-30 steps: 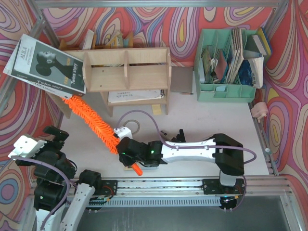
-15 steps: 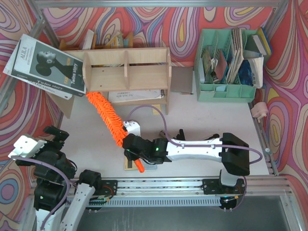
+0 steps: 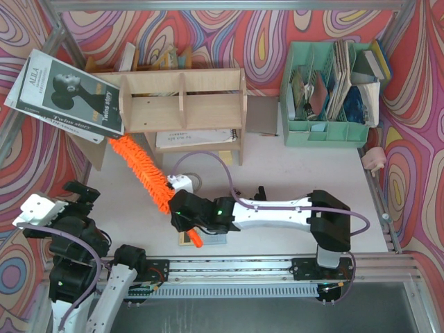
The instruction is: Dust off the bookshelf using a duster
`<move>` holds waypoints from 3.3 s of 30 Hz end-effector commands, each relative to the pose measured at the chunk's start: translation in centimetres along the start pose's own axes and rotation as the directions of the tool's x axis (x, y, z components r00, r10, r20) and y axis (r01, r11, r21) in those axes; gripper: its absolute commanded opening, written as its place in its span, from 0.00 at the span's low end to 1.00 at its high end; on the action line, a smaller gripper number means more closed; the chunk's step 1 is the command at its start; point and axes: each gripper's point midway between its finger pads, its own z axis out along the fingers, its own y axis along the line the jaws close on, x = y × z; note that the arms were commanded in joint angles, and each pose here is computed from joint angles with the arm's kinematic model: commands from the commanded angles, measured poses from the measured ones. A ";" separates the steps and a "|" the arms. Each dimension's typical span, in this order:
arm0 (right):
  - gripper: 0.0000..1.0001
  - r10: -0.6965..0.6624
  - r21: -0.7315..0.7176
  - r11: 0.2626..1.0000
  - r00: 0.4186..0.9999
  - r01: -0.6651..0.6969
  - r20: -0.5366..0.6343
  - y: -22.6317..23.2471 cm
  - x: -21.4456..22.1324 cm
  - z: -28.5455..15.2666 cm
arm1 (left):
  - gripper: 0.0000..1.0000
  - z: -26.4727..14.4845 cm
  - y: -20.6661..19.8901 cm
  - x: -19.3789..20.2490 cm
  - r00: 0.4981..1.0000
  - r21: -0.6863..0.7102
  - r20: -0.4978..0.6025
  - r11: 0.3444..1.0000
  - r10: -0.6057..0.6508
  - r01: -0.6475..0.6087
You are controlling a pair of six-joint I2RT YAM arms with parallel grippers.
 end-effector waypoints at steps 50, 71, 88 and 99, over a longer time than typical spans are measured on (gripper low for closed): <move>0.00 0.005 -0.073 0.997 0.988 0.006 0.151 2.2 -3.8 -1.4 | 0.98 -0.2 -5.5 1.8 0.994 0.268 -0.064 0.961 0.089 -0.069; 0.00 0.059 0.068 0.995 0.978 -0.074 0.199 -0.5 -3.8 -1.7 | 0.98 -0.2 -5.2 1.7 0.995 0.254 -0.061 0.965 0.083 -0.065; 0.00 0.147 0.086 0.986 0.989 -0.145 -0.011 -1.7 -0.1 1.2 | 0.99 -0.1 -5.0 1.6 0.995 0.245 -0.060 0.967 0.084 -0.067; 0.00 0.193 0.146 0.973 0.978 -0.179 -0.081 -2.1 1.4 1.5 | 0.99 -0.3 -4.8 1.4 0.996 0.244 -0.053 0.968 0.071 -0.056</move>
